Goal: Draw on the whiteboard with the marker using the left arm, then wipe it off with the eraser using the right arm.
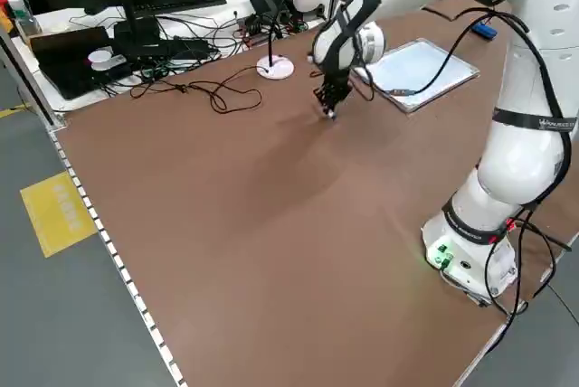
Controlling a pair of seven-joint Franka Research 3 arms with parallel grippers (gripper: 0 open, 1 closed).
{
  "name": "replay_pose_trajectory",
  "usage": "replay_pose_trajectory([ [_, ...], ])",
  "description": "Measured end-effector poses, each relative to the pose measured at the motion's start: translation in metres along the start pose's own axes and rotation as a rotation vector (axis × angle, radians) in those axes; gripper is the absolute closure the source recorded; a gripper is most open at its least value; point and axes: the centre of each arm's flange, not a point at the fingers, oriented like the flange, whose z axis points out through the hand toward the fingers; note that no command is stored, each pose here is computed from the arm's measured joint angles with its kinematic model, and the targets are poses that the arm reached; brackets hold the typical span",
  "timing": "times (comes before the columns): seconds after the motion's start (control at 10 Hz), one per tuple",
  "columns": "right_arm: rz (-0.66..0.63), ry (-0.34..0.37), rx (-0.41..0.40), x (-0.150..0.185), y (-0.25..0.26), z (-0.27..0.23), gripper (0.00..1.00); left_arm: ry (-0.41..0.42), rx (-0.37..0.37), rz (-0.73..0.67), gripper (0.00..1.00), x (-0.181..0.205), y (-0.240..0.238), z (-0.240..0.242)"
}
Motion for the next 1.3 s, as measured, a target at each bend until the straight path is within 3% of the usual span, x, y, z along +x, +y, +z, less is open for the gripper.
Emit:
replay_pose_trajectory([
  [0.6,-0.001,0.000,0.000,0.000,0.000,0.000,0.00,-0.177,-0.255,-0.295,0.82,0.033,0.100,-0.082],
  [0.9,-0.001,0.000,0.000,0.000,-0.001,0.000,0.00,-0.270,-0.444,-0.474,0.82,0.042,0.144,-0.088],
  [1.3,-0.001,0.004,0.001,0.000,-0.001,0.000,0.00,-0.477,-0.729,-0.713,0.82,0.063,0.205,-0.077],
])
